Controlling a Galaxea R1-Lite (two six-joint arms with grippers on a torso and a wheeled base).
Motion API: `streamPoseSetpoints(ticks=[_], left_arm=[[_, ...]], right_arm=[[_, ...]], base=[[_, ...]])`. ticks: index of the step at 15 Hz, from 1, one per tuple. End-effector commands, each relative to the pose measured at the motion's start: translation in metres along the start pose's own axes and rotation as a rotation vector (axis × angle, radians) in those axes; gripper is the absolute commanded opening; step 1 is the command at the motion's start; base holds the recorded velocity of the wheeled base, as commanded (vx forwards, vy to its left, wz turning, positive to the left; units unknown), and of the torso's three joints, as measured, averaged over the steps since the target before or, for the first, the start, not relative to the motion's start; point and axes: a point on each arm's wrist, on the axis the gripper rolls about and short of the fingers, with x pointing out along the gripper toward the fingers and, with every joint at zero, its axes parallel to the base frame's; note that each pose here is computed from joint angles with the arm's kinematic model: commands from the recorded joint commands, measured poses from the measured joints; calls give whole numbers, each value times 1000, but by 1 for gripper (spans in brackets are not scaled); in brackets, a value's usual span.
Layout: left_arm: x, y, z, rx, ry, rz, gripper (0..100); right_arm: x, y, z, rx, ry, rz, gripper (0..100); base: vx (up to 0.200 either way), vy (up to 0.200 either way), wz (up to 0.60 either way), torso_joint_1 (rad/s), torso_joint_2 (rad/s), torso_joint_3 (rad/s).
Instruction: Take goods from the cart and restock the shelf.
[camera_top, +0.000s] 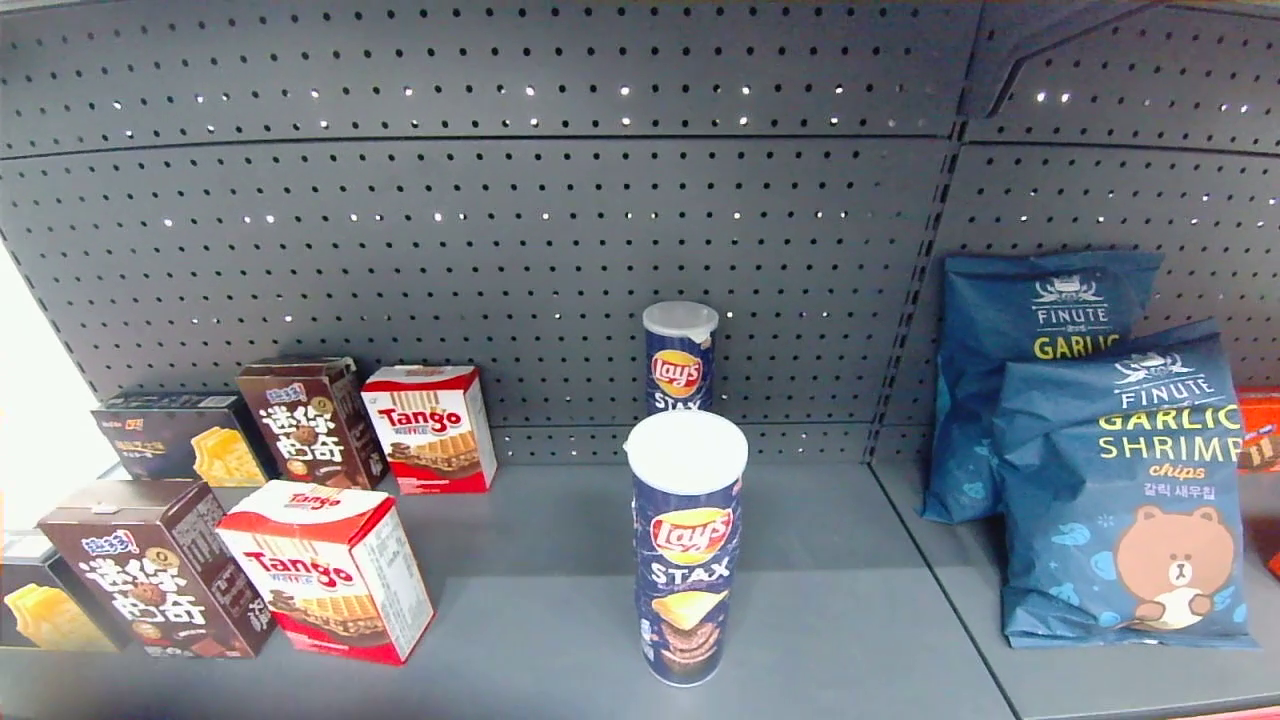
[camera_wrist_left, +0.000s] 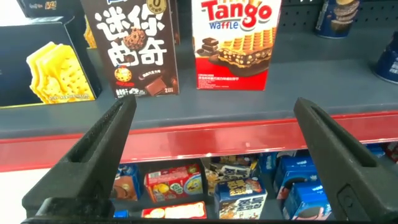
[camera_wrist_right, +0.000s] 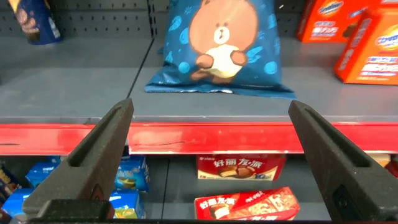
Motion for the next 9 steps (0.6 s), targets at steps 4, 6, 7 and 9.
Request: streamPoseSetpoints(ticks=[4,6,7,9], left_arm=[[0,0,0,0,-1,0,100],[0,0,0,0,-1,0,100],[0,0,0,0,-1,0,100],[0,0,0,0,-1,0,100]], right_arm=[[0,0,0,0,0,1,100],[0,0,0,0,0,1,100],[0,0,0,0,0,1,100],[0,0,0,0,0,1,100]], base=[[0,0,0,0,0,0],[0,0,0,0,0,0],[0,0,0,0,0,0],[0,0,0,0,0,0]])
